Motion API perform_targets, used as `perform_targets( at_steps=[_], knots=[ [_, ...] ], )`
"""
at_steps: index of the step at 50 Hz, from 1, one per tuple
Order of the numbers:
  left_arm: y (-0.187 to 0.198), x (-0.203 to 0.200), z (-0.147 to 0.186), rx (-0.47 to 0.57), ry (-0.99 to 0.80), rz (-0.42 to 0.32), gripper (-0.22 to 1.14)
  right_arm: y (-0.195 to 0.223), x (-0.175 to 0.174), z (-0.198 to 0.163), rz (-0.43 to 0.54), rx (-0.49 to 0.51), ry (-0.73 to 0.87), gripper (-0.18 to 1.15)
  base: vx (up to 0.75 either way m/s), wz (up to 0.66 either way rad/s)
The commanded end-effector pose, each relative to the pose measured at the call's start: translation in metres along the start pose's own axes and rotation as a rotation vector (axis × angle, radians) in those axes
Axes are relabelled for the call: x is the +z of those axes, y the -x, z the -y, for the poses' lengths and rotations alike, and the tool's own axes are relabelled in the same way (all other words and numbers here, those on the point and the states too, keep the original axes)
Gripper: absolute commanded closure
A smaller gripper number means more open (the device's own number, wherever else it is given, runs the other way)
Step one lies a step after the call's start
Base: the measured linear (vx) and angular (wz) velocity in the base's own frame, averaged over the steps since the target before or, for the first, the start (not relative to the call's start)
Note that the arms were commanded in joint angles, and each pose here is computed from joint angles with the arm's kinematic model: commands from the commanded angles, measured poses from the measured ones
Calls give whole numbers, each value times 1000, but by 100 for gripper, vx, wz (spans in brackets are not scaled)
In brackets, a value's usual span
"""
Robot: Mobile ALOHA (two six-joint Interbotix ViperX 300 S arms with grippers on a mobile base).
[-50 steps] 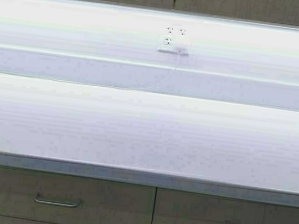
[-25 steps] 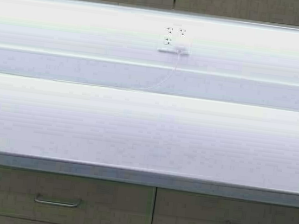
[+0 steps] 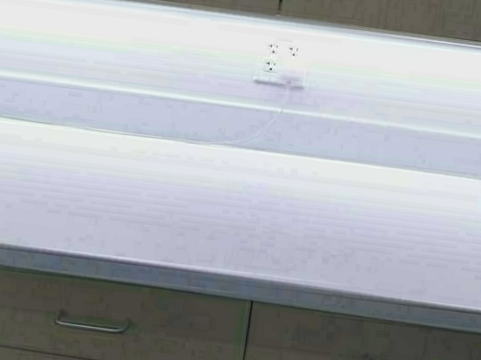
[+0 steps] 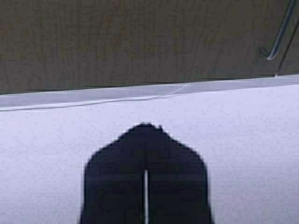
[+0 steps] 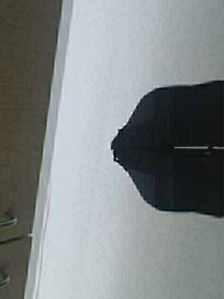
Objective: Open the cabinet, put the pot inside, then close it
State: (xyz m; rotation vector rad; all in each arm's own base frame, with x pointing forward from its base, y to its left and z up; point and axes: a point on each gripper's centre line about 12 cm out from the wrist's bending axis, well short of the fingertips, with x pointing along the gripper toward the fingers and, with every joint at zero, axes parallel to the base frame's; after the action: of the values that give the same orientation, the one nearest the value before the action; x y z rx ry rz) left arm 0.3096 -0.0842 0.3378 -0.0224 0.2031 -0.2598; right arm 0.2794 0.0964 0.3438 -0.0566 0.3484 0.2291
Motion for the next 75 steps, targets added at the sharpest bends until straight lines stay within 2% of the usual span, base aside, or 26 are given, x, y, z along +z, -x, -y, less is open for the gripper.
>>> perform_targets(
  at_steps=[1, 75],
  knots=[
    [1, 6, 0, 0, 2, 21, 88, 3, 6, 0, 21, 4, -5, 90, 0, 0],
    [1, 6, 0, 0, 2, 21, 88, 5, 2, 0, 16, 6, -4, 90, 0, 0]
  ],
)
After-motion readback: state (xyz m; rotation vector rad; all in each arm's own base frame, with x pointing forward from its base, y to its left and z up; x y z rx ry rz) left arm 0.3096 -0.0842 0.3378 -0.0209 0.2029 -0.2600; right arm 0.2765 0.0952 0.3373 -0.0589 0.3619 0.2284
